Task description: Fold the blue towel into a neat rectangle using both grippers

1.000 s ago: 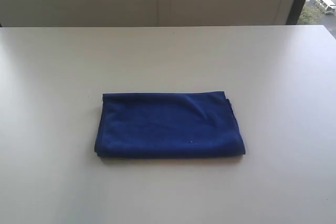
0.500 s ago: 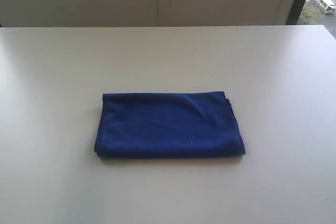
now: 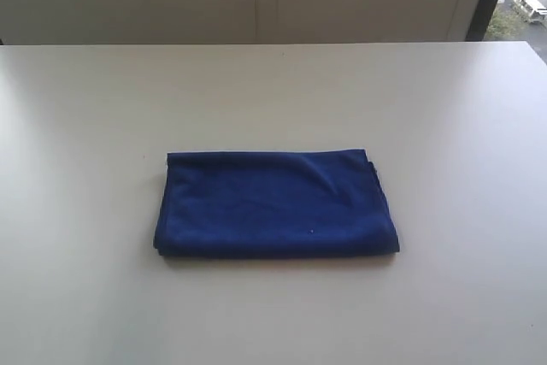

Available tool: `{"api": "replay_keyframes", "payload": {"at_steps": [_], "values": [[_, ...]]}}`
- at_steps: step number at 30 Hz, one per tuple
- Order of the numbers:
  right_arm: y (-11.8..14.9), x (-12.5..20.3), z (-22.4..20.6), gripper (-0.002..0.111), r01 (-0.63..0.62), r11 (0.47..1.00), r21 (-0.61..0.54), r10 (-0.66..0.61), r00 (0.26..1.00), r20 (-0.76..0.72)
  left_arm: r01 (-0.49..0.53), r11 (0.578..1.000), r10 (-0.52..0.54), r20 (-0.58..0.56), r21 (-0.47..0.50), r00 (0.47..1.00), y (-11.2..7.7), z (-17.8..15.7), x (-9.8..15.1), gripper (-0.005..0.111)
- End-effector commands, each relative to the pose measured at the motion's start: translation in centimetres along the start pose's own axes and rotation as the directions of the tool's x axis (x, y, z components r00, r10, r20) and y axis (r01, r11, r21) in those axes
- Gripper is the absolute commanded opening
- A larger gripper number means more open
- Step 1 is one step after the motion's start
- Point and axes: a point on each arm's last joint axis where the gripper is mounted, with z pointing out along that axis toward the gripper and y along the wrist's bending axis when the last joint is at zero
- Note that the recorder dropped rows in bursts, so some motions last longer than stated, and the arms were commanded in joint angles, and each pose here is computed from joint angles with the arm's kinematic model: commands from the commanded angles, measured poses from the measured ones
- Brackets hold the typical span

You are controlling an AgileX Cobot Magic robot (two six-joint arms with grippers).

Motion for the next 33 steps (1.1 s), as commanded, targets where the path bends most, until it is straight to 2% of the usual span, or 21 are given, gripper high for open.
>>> {"api": "replay_keyframes", "payload": {"at_steps": [1, 7, 19, 33], "values": [[-0.1, 1.0, 0.4, 0.000, 0.006, 1.000, 0.008, -0.006, 1.000, -0.028, 0.009, 1.000, -0.009, -0.004, 0.006, 1.000, 0.0, 0.0, 0.2, 0.000], [-0.4, 2.3, 1.0, 0.000, 0.036, 0.999, 0.038, -0.034, 0.998, -0.049, 0.009, 1.000, -0.009, -0.004, 0.006, 1.000, 0.0, 0.0, 0.2, 0.000], [-1.2, 5.5, 2.2, 0.000, -0.147, 0.981, 0.123, 0.161, 0.981, -0.107, 0.009, 1.000, -0.009, -0.004, 0.006, 1.000, 0.0, 0.0, 0.2, 0.000], [-1.2, 7.0, 2.6, 0.000, -0.177, 0.975, 0.133, 0.193, 0.974, -0.120, 0.009, 1.000, -0.009, -0.004, 0.006, 1.000, 0.0, 0.0, 0.2, 0.000]]}}
